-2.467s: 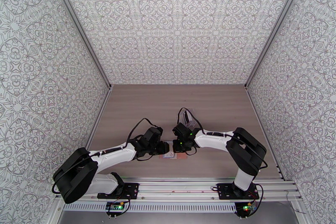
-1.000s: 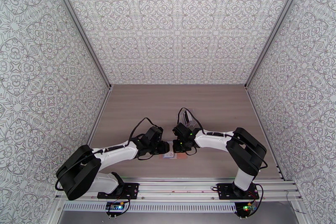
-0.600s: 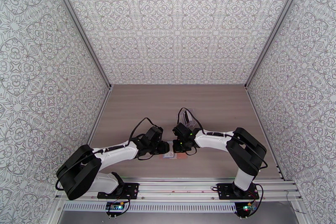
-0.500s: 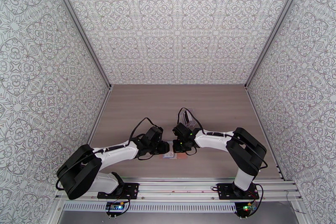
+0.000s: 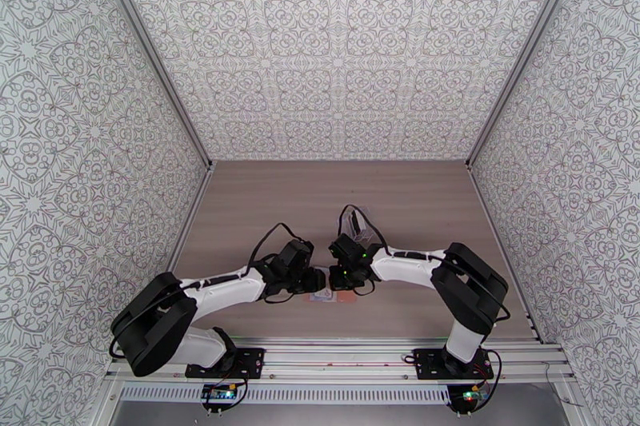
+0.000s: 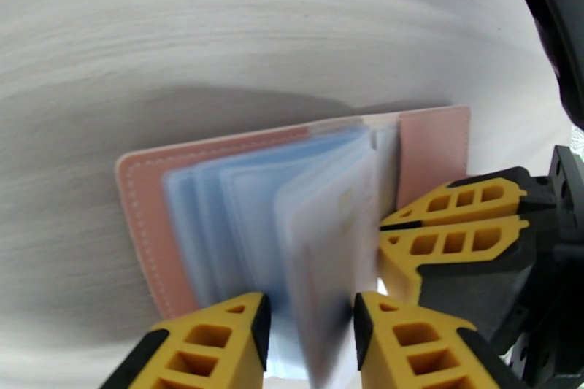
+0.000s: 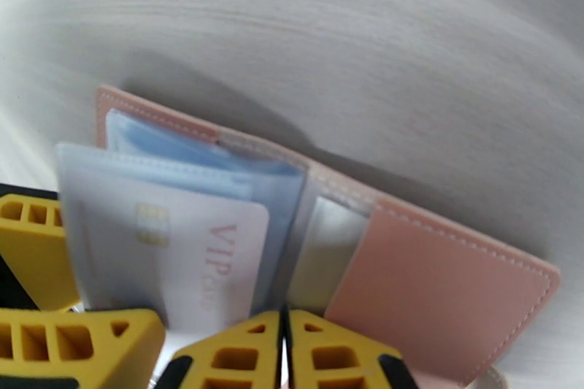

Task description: Put the credit cards into the card holder

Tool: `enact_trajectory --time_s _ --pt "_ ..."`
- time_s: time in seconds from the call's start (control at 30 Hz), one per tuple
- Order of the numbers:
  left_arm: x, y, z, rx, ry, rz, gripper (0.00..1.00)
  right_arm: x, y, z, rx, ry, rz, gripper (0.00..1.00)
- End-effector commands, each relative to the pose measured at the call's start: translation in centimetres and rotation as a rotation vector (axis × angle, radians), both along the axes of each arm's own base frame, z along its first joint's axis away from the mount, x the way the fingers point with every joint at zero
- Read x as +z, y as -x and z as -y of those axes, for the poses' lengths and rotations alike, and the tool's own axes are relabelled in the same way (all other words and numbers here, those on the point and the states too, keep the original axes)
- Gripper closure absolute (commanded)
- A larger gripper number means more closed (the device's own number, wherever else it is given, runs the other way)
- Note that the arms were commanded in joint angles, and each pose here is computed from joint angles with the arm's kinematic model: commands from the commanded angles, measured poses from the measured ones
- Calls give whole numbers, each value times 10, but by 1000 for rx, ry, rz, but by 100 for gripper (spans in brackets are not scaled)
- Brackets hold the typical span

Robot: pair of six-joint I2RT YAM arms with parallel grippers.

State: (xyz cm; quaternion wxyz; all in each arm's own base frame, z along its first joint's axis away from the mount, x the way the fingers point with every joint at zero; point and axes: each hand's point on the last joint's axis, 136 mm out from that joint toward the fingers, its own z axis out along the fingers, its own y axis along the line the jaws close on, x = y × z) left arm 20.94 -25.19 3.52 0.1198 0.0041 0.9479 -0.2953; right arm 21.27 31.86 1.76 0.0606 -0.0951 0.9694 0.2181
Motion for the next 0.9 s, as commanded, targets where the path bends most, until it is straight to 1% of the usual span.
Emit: enact_trajectory --time_s 0.0,0.23,0.63,0.87 --pt "8 4 11 -18 67 -1 60 -5 4 11 -13 39 8 85" --pt "20 2 15 -23 99 19 61 6 2 13 -21 33 35 78" --pt "31 0 26 -39 155 24 61 14 0 17 -22 44 56 75" --pt "37 -2 32 -47 173 32 60 25 -3 24 -25 65 92 70"
